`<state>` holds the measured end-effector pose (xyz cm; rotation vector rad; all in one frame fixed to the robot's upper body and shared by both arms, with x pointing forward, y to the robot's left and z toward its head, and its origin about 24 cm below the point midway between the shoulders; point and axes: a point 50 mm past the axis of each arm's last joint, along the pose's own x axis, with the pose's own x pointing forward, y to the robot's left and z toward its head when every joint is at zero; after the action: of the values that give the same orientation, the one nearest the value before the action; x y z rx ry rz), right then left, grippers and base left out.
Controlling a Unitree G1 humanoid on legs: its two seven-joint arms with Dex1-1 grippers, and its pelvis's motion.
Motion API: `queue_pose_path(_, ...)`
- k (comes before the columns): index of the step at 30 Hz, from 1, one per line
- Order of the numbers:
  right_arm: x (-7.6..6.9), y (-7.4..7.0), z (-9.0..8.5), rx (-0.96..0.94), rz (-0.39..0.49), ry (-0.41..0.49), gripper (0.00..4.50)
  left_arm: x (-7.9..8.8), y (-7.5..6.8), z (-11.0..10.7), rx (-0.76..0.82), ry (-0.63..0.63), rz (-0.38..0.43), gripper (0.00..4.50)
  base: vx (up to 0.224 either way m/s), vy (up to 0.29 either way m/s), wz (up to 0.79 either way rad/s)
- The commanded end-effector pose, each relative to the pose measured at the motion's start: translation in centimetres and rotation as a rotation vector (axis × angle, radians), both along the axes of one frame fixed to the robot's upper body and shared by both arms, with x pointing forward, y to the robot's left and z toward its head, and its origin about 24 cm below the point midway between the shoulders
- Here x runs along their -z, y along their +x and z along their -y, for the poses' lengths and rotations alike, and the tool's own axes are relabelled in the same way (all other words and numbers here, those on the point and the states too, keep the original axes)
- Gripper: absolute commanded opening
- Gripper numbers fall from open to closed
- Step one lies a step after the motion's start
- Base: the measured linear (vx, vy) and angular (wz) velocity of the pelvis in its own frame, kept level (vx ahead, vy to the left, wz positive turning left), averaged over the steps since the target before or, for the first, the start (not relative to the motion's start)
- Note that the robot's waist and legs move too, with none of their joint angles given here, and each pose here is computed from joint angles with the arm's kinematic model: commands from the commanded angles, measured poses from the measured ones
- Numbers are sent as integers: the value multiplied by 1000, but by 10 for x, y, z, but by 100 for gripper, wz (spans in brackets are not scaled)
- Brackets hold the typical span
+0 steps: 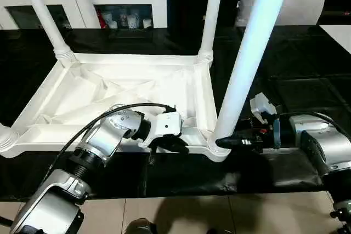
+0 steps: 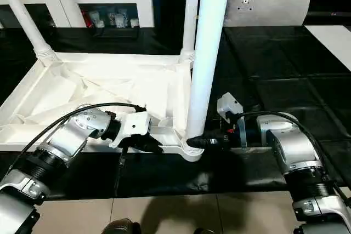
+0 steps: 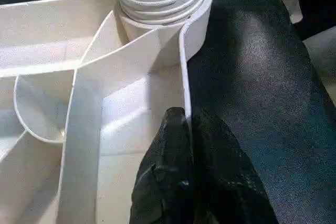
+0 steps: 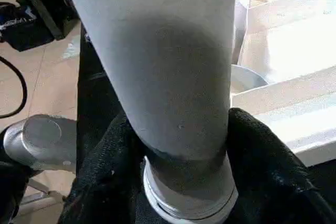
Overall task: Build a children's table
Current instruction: Rotate leg to tighten
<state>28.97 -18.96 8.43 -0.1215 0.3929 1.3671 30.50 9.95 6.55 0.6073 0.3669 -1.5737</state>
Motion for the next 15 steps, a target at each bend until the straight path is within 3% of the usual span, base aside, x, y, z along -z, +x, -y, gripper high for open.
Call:
queue_pose_path(1,-2,-1,-1,-4,-14,14,202,-1,-6,9,61,0,5,0,0,0,0)
queue_pose_path(8,4,1,-14,84,-58,48,198,-4,2,15,-60,-54,-8,0,0,0,0)
queue_pose_path(10,11,13,-23,222,-1,30,198,-7,10,21,-153,-95,-1,0,0,0,0)
queue_pose_path(15,20,32,-39,470,14,19,195,-12,23,36,-325,-169,-2,0,0,0,0)
